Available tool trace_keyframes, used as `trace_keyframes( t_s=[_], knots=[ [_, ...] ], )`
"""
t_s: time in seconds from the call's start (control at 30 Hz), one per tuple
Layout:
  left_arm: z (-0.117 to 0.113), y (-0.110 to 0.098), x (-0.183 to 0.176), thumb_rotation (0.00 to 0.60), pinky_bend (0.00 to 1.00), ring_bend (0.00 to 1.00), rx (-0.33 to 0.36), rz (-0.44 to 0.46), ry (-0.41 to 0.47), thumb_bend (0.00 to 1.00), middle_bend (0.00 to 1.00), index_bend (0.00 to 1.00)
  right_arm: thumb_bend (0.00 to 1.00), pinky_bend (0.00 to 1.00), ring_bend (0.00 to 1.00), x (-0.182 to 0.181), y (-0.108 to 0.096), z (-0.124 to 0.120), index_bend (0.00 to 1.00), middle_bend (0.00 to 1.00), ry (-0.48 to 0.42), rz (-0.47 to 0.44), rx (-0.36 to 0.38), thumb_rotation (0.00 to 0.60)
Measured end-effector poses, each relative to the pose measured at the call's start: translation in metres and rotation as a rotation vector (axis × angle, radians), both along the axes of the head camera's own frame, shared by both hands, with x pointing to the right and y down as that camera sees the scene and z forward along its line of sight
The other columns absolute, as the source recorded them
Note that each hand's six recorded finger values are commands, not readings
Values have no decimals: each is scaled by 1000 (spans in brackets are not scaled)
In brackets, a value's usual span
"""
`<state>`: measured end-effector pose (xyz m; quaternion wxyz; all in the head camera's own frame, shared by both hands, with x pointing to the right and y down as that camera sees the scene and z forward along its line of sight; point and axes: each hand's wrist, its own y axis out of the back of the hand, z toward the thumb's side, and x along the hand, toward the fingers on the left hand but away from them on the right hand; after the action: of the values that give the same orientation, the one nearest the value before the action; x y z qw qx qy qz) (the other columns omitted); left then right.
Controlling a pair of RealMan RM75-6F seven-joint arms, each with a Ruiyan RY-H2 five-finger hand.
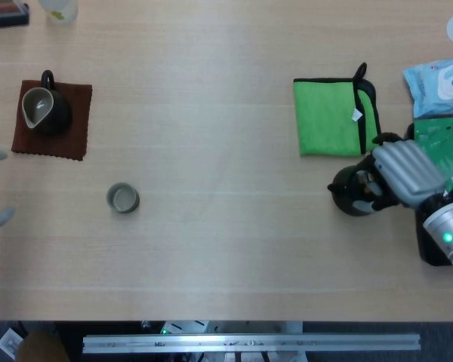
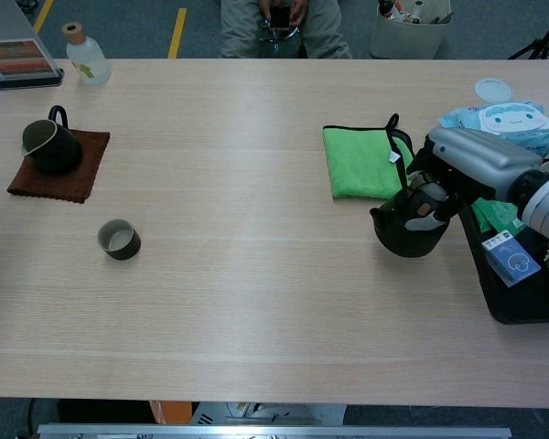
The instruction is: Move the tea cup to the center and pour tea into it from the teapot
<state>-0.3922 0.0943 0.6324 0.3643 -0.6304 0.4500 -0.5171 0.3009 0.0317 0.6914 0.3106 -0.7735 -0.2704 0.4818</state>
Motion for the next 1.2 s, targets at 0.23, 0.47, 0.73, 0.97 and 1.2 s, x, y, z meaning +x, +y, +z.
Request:
trace_keyframes(
  t_s=[0.23, 0.47, 0.73, 0.97, 1.2],
  knots=[
    [0, -2, 6, 600, 70, 207, -1, 14, 2, 132, 261, 288, 0, 224, 930, 6, -14, -14, 926, 983, -38, 44, 21, 431],
    [-1, -2, 9, 600, 70, 207, -2, 21, 2, 132, 261, 288, 0, 232, 928, 9, -19, -21, 946, 981, -50, 52, 28, 324],
    [-1, -2, 9, 600, 70, 207, -2, 21, 0, 132, 262, 288, 85, 232, 929, 12, -24, -26, 976, 981, -15, 50, 69, 353],
    [-2, -1, 8, 600, 70, 207, -1, 19, 5, 132, 262, 288, 423, 232, 929, 11, -27, -33, 977, 981, 1, 37, 119, 379],
    [-2, -2, 7, 600, 70, 207, 0, 16, 8, 132, 262, 281, 508, 232, 929, 12, -30, -37, 977, 981, 14, 33, 150, 426]
  ],
)
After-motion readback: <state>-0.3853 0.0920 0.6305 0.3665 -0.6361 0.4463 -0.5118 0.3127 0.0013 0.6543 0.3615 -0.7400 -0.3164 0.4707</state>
